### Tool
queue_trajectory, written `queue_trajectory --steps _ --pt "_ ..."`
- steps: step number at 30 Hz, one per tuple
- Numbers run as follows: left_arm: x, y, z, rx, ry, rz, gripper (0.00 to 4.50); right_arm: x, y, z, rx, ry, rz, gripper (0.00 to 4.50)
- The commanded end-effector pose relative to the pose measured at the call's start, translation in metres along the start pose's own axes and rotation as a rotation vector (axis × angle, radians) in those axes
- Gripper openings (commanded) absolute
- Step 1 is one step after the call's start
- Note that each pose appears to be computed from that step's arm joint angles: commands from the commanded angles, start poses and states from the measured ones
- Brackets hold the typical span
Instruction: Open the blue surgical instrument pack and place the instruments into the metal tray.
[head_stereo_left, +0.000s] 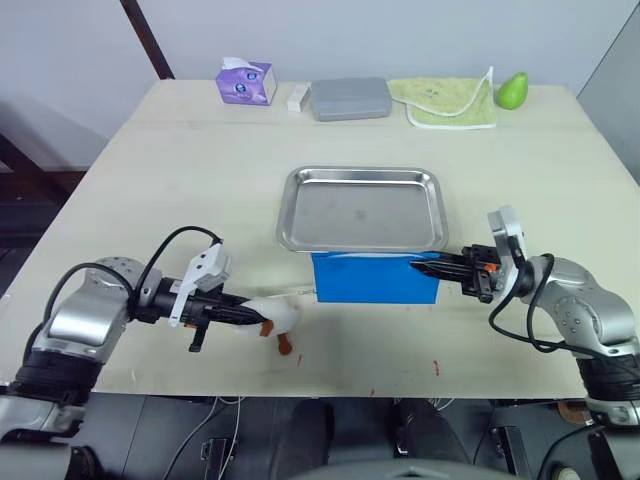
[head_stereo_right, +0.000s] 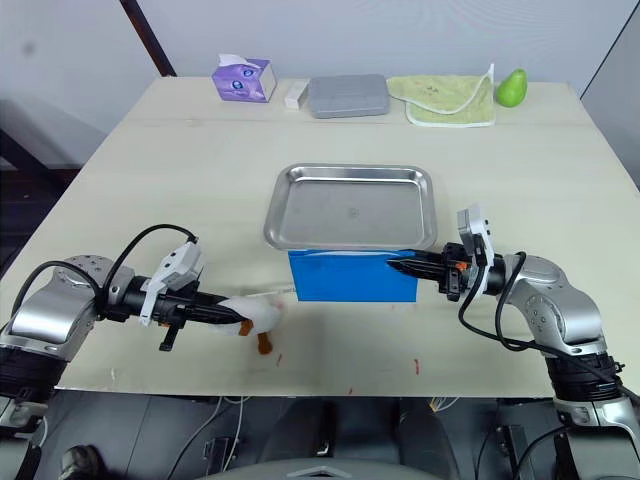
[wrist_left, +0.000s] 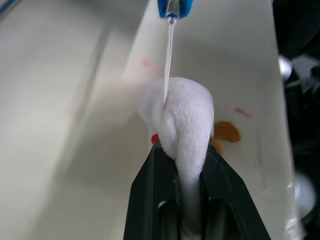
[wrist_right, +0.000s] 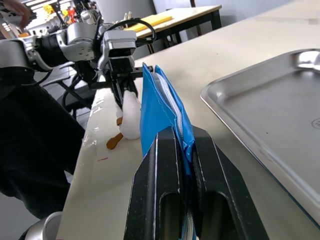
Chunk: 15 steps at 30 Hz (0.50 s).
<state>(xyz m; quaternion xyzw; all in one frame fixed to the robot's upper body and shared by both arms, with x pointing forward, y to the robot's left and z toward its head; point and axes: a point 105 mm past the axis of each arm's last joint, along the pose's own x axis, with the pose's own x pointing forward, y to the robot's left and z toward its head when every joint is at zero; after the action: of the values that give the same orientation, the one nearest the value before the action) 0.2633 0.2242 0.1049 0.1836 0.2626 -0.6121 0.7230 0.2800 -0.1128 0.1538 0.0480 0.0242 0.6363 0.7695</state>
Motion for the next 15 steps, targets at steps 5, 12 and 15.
queue_trajectory --steps 5,12,15 --pt "-0.014 0.030 0.010 0.132 0.043 0.155 0.01 -0.004 0.001 0.008 -0.046 -0.029 -0.013 0.00" --pt "-0.013 0.044 0.028 0.237 0.033 0.243 0.01 -0.005 0.002 0.003 -0.050 -0.003 -0.007 0.00" --pt "-0.009 0.047 0.037 0.305 0.036 0.283 0.01 -0.005 0.002 0.001 -0.049 0.000 -0.004 0.00"
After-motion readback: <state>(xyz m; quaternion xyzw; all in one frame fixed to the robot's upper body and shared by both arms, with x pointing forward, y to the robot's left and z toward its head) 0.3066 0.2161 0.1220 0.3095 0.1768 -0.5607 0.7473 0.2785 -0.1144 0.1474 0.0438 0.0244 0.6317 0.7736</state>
